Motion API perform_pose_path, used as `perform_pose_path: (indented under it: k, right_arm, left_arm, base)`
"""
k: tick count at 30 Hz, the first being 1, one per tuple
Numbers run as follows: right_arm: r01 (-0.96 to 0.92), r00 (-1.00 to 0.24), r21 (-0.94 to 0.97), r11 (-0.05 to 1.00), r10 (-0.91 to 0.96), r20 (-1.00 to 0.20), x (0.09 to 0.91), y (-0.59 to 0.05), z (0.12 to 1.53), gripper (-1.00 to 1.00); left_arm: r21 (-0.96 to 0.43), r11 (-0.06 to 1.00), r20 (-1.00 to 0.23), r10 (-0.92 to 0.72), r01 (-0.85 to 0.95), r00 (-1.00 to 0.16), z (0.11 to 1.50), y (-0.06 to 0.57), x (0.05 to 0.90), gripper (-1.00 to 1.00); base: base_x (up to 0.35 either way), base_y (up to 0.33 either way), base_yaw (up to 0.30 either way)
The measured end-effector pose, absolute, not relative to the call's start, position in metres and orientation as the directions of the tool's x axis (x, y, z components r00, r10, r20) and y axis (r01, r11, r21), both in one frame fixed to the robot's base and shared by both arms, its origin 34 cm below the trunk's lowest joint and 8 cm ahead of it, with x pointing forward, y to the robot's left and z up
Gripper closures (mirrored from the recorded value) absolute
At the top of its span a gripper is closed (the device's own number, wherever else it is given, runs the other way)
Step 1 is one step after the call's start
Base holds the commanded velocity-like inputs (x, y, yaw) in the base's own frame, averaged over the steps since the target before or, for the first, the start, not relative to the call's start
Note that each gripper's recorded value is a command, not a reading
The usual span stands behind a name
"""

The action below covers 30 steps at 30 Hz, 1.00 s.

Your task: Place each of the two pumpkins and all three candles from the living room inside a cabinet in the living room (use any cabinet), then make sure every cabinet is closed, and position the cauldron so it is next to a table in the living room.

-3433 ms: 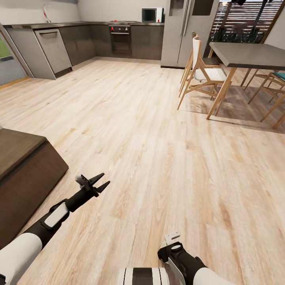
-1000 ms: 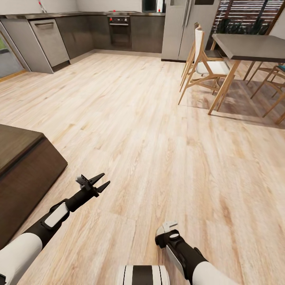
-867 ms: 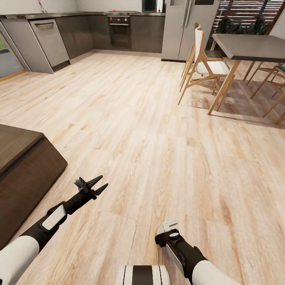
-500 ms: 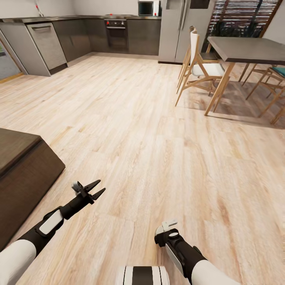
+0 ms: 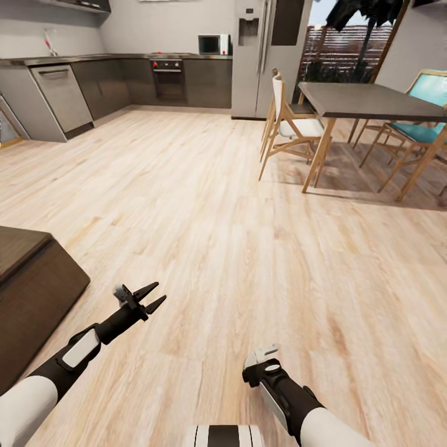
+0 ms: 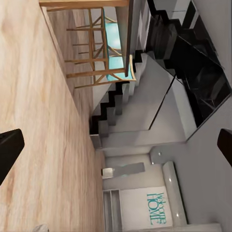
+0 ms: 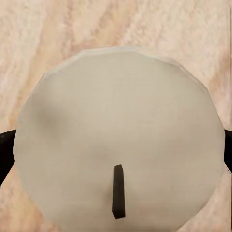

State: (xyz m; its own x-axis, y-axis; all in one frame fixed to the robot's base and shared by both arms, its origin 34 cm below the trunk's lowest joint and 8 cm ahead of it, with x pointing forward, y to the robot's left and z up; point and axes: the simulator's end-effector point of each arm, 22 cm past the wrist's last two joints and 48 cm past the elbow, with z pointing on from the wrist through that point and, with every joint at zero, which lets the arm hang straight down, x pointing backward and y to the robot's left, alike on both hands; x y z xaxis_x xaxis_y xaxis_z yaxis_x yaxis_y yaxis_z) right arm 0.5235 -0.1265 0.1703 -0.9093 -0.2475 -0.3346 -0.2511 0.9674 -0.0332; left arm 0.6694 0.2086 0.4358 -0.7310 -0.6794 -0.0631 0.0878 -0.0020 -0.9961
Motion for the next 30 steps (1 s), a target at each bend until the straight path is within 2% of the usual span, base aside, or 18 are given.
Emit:
perform_pose_path:
  k: [16, 30]
  right_arm:
    - [-0.204, -0.909, -0.023, 0.979, -0.198, -0.367, 0.536, -0.132, 0.19, 1.0]
    - [-0.17, -0.914, -0.038, 0.985, -0.172, -0.368, 0.537, -0.15, 0.2, 1.0]
  left_arm:
    - [-0.992, -0.016, -0.082, -0.67, 0.125, -0.738, 0.462, 0.193, 0.67, -1.0]
    - [-0.992, 0.125, -0.109, -0.671, 0.033, -0.734, 0.443, 0.194, 0.676, -1.0]
  base:
    - [0.0, 0.0, -0.002]
    - [0.0, 0.0, 0.0]
